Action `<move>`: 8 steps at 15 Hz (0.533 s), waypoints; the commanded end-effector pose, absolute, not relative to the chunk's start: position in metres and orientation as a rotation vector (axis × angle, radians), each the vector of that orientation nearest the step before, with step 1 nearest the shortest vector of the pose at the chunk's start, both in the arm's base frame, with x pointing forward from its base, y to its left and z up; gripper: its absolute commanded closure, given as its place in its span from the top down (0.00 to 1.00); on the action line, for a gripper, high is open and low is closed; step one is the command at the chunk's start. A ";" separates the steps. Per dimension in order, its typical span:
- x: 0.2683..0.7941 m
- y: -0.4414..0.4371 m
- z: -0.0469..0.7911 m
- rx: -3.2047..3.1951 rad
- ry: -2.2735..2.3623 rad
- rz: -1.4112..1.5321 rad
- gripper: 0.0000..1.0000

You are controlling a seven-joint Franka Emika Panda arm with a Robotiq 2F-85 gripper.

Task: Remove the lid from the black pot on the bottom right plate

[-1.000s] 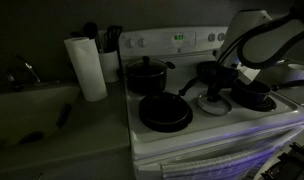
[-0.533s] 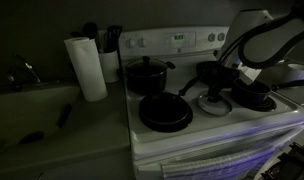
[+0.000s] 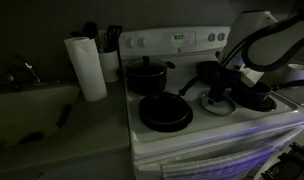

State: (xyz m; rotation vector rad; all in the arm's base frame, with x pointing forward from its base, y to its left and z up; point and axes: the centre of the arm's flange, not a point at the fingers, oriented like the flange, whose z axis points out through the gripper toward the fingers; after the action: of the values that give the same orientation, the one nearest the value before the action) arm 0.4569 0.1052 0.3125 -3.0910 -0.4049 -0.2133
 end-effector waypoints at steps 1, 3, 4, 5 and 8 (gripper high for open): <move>0.429 0.114 0.345 -3.130 -0.350 -0.277 1.00; 0.420 0.110 0.367 -3.140 -0.364 -0.336 1.00; 0.413 0.106 0.379 -3.134 -0.375 -0.362 1.00; 0.405 0.100 0.390 -3.125 -0.385 -0.377 1.00; 0.380 0.081 0.413 -3.123 -0.466 -0.373 1.00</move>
State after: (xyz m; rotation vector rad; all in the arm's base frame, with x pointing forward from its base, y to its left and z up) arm 0.4176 0.1049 0.3887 -3.1269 -0.3923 -0.3766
